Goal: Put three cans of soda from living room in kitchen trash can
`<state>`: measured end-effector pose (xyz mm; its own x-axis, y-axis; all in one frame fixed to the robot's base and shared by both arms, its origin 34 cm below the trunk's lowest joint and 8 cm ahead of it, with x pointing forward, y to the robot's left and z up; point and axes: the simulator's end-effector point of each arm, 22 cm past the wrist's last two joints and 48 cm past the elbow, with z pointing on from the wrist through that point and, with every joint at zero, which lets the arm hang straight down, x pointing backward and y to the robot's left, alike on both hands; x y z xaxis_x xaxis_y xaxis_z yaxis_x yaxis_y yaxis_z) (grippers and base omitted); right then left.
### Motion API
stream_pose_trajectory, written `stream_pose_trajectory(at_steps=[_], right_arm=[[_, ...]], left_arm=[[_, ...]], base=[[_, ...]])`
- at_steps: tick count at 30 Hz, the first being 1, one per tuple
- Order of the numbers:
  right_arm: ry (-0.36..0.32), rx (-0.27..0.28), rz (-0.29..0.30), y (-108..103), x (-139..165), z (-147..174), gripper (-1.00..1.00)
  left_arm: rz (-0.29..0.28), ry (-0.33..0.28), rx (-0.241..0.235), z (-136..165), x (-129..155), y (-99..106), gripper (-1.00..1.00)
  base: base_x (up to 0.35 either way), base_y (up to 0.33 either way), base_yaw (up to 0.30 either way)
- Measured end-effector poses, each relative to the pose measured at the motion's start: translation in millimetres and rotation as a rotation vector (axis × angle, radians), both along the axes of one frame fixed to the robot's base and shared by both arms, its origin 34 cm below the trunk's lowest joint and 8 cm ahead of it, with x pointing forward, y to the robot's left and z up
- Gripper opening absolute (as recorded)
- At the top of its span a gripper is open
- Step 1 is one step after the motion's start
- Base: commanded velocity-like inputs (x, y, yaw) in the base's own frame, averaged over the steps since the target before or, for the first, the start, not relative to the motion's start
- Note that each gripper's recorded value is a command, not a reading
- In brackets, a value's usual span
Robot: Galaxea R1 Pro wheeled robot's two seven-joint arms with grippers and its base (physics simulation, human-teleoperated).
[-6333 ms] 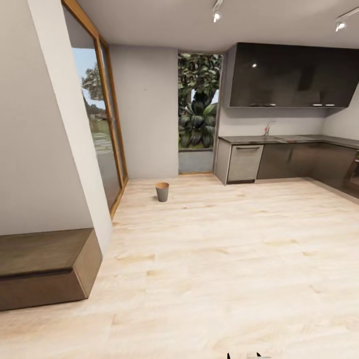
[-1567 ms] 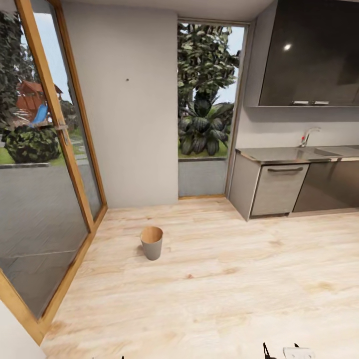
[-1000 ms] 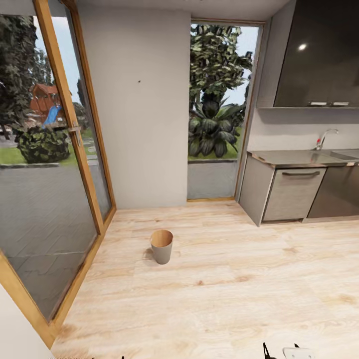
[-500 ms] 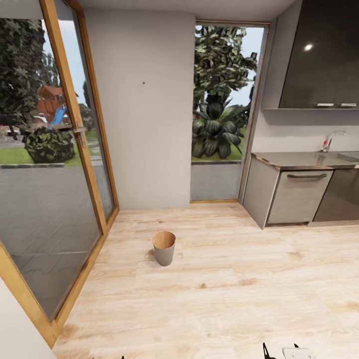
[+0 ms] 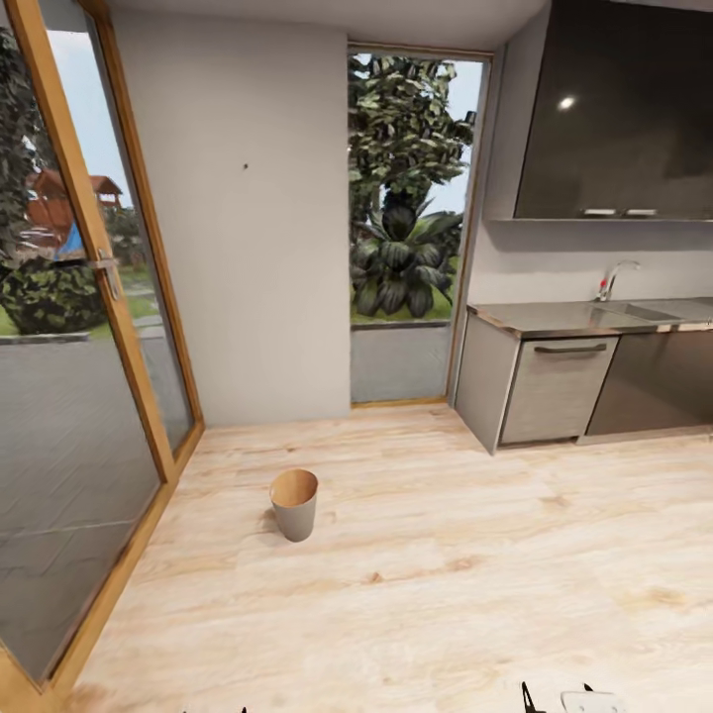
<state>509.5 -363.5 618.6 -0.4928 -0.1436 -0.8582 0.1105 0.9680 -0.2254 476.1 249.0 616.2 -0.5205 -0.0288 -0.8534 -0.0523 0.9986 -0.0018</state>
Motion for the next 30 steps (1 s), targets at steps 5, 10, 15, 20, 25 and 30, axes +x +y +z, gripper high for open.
stream_pose_trajectory(at_steps=[5,10,15,20,25,30], right_arm=[[-0.003,0.0,0.001,0.4,0.6,1.1,1.0],[-0.005,0.001,0.002,1.0,1.2,2.0,1.0],[-0.007,0.006,0.001,4.1,1.4,2.0,1.0],[-0.009,0.023,0.0,14.3,1.8,1.1,1.0],[-0.013,0.031,-0.002,18.5,2.4,1.6,1.0],[-0.016,0.033,-0.003,19.6,3.1,2.7,1.0]], left_arm=[[0.0,-0.004,0.0,1.2,0.7,0.0,1.0],[0.0,-0.007,0.0,2.3,1.4,0.0,1.0],[0.0,-0.009,0.0,2.9,1.8,0.0,1.0],[0.0,-0.012,0.0,3.8,2.3,0.0,1.0],[0.0,-0.016,0.0,5.3,3.3,0.0,1.0],[0.0,-0.02,0.0,6.7,4.1,0.0,1.0]], base=[[0.118,-0.15,-0.217],[0.118,-0.15,-0.151],[0.118,-0.15,0.012],[0.118,-0.15,0.143],[0.118,-0.15,0.202],[0.118,-0.15,0.221]])
